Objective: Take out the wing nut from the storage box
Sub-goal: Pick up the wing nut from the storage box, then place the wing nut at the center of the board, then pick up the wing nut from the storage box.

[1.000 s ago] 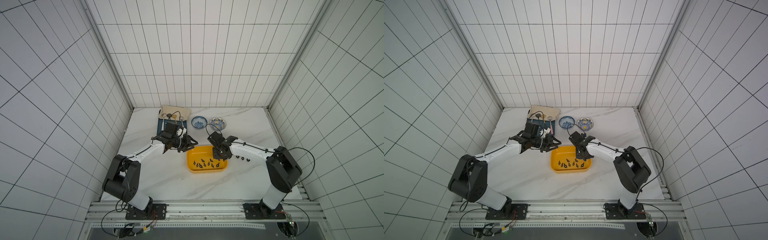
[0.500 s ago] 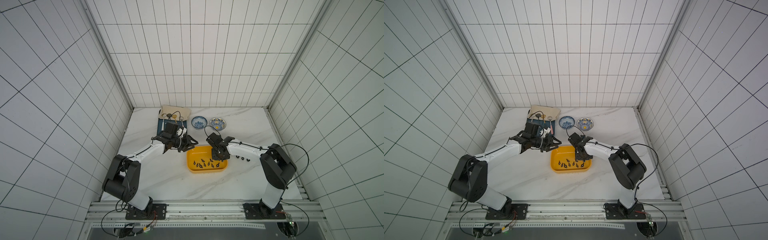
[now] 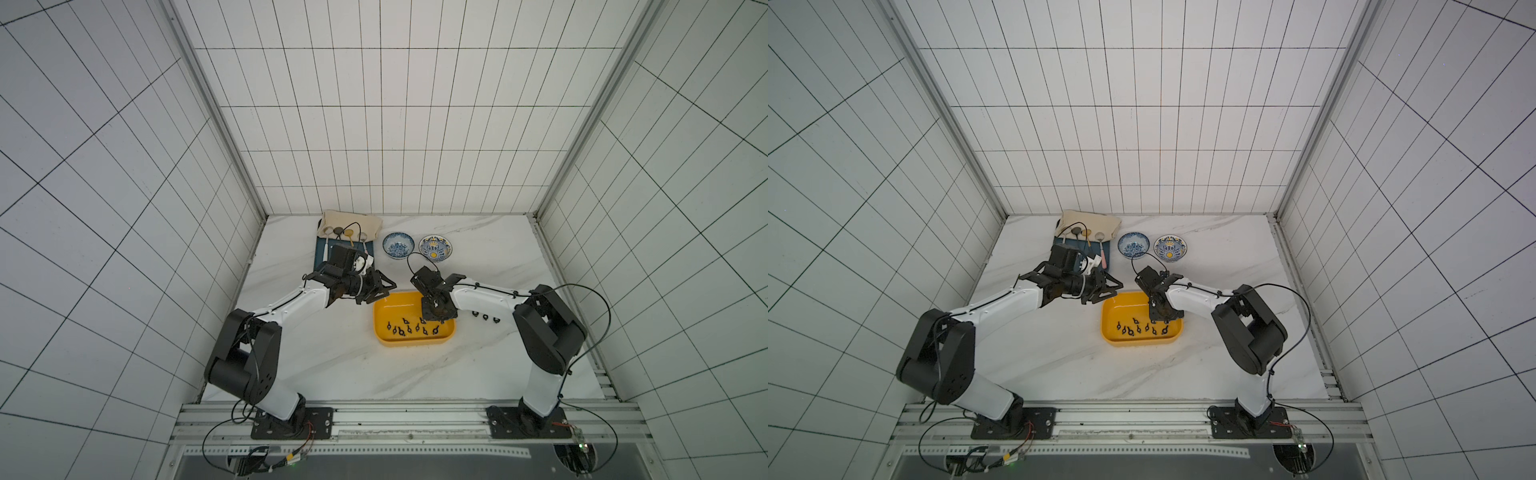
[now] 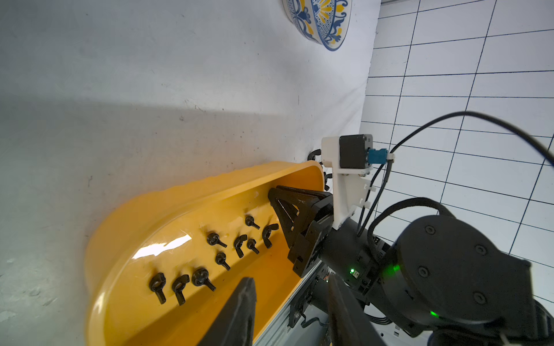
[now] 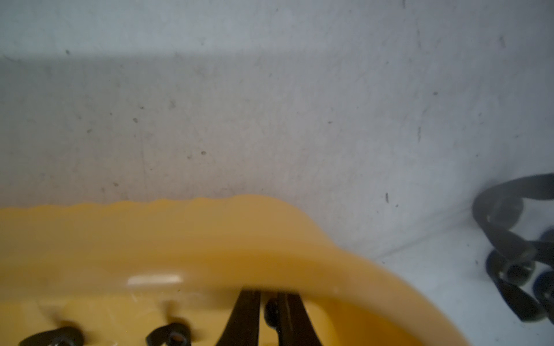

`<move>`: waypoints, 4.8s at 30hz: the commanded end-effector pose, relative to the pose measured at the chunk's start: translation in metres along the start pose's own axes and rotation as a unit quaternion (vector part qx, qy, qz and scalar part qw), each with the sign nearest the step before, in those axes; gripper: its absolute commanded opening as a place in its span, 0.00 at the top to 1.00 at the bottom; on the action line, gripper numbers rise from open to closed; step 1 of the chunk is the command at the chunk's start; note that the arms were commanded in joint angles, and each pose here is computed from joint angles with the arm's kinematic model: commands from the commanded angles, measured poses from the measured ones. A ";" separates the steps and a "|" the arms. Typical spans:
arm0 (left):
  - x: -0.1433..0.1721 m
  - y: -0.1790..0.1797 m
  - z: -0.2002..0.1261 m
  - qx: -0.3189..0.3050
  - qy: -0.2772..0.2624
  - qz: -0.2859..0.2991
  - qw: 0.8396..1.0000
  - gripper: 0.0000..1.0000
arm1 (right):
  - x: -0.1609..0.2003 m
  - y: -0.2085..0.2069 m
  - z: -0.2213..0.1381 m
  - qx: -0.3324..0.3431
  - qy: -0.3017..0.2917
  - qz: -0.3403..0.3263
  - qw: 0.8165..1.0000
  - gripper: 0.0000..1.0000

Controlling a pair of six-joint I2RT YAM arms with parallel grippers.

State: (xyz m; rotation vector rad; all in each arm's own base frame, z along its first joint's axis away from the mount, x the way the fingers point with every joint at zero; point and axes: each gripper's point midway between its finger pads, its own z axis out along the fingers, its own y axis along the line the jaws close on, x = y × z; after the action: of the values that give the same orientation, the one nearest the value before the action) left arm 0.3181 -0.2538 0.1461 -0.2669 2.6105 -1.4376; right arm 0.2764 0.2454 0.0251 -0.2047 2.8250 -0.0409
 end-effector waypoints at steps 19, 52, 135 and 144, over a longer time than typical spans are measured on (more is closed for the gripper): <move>0.005 -0.014 0.005 -0.010 -0.003 0.018 1.000 0.58 | -0.046 -0.001 -0.058 -0.034 -0.082 0.021 0.996 1.00; 0.078 -0.091 0.121 0.011 0.120 0.104 0.987 0.58 | -0.055 -0.172 0.005 -0.001 -0.011 0.190 0.982 1.00; -0.006 0.021 -0.003 -0.016 -0.003 -0.011 1.000 0.57 | 0.004 0.058 -0.015 -0.118 0.028 -0.068 0.990 0.76; -0.007 0.021 -0.003 -0.017 -0.004 -0.011 1.000 0.58 | 0.007 0.057 -0.010 -0.111 0.033 -0.069 0.991 0.83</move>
State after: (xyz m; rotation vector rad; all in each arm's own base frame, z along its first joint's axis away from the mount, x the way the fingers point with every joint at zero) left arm 0.3217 -0.2372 0.1271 -0.3448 2.6567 -1.3875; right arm 0.2568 0.2941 0.0254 -0.4568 2.8836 0.2345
